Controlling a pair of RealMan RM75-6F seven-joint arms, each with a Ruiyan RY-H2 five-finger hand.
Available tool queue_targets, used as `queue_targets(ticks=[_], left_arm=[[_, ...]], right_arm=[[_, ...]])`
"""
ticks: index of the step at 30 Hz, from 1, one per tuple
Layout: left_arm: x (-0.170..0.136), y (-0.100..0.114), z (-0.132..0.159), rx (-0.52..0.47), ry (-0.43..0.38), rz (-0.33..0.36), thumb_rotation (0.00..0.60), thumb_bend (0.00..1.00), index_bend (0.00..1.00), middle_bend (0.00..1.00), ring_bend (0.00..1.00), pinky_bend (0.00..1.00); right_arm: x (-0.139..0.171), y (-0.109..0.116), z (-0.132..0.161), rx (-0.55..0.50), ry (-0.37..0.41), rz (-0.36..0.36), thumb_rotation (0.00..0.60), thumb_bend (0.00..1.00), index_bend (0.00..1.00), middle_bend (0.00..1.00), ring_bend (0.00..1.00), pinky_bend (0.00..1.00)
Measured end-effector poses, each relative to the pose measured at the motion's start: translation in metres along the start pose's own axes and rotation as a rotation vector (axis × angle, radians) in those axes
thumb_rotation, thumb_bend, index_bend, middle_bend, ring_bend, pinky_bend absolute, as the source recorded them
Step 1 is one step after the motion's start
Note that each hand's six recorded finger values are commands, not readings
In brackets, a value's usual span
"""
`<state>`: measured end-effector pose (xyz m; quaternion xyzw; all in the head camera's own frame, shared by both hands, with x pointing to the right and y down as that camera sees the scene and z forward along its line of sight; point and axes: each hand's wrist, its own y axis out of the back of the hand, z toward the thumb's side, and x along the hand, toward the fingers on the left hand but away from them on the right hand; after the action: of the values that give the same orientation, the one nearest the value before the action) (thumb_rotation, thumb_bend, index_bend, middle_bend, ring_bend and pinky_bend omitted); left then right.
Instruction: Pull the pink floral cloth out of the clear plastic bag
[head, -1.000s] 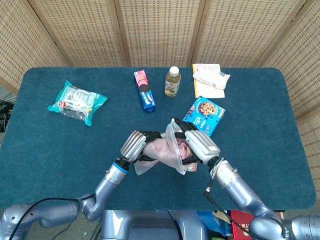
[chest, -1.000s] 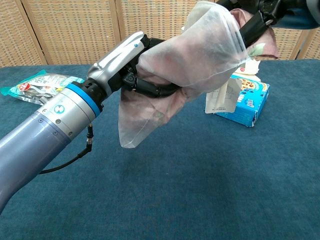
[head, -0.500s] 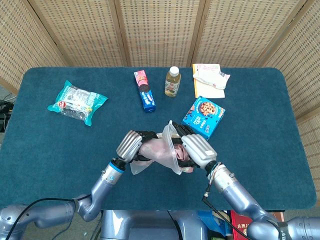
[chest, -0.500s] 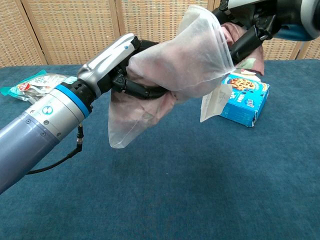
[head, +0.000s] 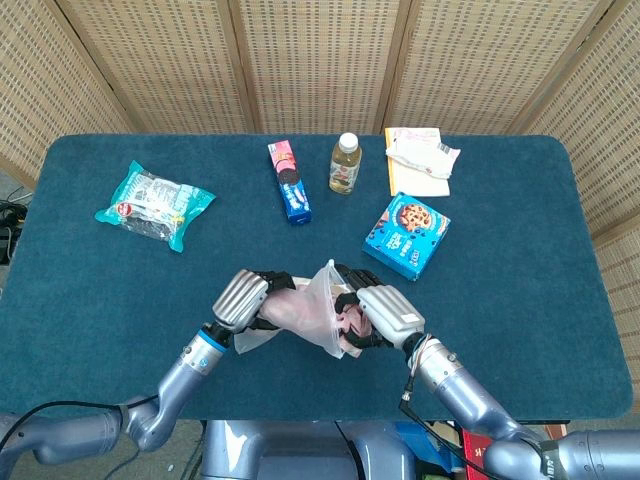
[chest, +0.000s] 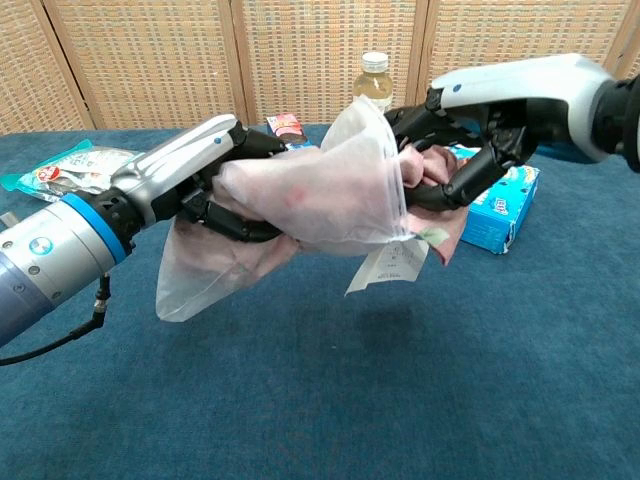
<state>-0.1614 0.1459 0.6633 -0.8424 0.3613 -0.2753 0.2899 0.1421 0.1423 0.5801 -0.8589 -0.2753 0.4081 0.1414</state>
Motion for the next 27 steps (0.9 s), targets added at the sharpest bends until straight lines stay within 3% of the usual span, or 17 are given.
queue_targets(ticks=[3, 6, 9, 14, 17, 23, 27], left_arm=[[-0.010, -0.008, -0.010, 0.016, 0.042, -0.035, 0.600, 0.41, 0.34, 0.16, 0.17, 0.32], [-0.017, -0.016, -0.018, 0.020, 0.076, -0.067, 0.600, 0.38, 0.16, 0.03, 0.03, 0.17], [-0.023, -0.022, -0.024, 0.013, 0.103, -0.098, 0.600, 0.32, 0.02, 0.00, 0.00, 0.12], [-0.030, -0.026, -0.032, 0.002, 0.135, -0.148, 0.600, 0.25, 0.00, 0.00, 0.00, 0.01], [-0.033, -0.020, -0.033, -0.014, 0.132, -0.145, 0.600, 0.20, 0.00, 0.00, 0.00, 0.00], [-0.043, 0.002, -0.036, -0.003, 0.112, -0.151, 0.600, 0.20, 0.00, 0.00, 0.00, 0.00], [-0.045, 0.024, -0.047, 0.072, 0.121, -0.152, 0.600, 0.20, 0.05, 0.00, 0.00, 0.00]], right_arm=[[-0.004, -0.010, -0.009, -0.012, -0.017, 0.017, 0.600, 0.89, 0.71, 0.00, 0.00, 0.00], [-0.007, -0.019, -0.020, -0.022, -0.035, 0.030, 0.600, 0.89, 0.71, 0.00, 0.00, 0.00], [-0.011, -0.026, -0.030, -0.026, -0.051, 0.040, 0.600, 0.89, 0.71, 0.00, 0.00, 0.00], [-0.015, -0.033, -0.044, -0.028, -0.081, 0.049, 0.600, 0.88, 0.71, 0.00, 0.00, 0.00], [-0.016, -0.036, -0.052, -0.030, -0.097, 0.052, 0.600, 0.89, 0.71, 0.00, 0.00, 0.00], [-0.017, -0.039, -0.060, -0.033, -0.109, 0.057, 0.600, 0.89, 0.71, 0.00, 0.00, 0.00], [-0.016, -0.039, -0.061, -0.027, -0.106, 0.059, 0.600, 0.89, 0.72, 0.00, 0.00, 0.00]])
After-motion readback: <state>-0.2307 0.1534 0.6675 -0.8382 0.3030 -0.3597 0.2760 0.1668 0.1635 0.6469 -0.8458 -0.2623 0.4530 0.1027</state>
